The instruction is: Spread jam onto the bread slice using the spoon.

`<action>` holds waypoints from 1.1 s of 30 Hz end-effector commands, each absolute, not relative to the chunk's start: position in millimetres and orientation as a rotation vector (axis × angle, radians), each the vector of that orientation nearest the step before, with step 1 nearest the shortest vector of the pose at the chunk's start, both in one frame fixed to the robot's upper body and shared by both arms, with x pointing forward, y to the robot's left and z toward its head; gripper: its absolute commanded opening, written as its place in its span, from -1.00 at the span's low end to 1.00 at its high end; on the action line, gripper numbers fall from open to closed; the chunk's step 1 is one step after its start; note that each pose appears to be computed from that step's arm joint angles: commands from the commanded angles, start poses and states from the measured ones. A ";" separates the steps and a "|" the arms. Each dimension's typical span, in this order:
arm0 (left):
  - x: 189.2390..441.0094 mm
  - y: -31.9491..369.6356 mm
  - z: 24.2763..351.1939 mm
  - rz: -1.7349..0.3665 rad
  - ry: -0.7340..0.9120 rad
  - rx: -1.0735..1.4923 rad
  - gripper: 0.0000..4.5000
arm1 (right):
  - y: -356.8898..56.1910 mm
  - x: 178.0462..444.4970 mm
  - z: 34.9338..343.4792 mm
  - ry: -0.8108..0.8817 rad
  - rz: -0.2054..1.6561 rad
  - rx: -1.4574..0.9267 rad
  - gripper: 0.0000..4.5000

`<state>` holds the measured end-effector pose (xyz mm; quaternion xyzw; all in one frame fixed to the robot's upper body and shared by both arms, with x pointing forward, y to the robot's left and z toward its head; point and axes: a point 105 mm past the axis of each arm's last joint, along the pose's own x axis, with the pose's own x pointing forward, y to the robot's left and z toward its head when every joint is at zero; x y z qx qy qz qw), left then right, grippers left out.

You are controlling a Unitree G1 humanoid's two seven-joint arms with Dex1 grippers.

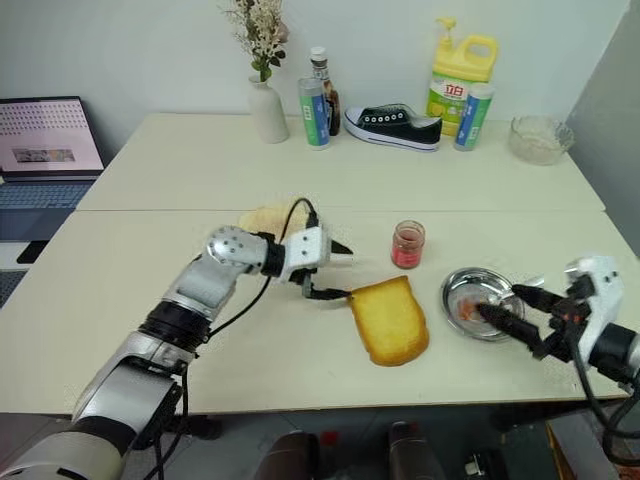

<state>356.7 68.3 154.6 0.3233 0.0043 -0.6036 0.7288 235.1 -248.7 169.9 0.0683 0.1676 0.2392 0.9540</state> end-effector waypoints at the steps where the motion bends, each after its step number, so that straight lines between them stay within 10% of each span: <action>1: 330.0 52.7 193.0 -1.390 -0.125 0.523 0.90 | -272.9 238.5 175.3 0.267 0.361 0.217 1.00; 10: 263.5 34.6 191.6 -1.517 -0.047 0.309 0.90 | -312.2 270.2 151.2 0.183 0.181 0.682 1.00; 33: 259.0 48.3 189.3 -1.376 0.003 0.338 0.90 | -315.6 334.0 96.9 0.297 0.236 0.838 1.00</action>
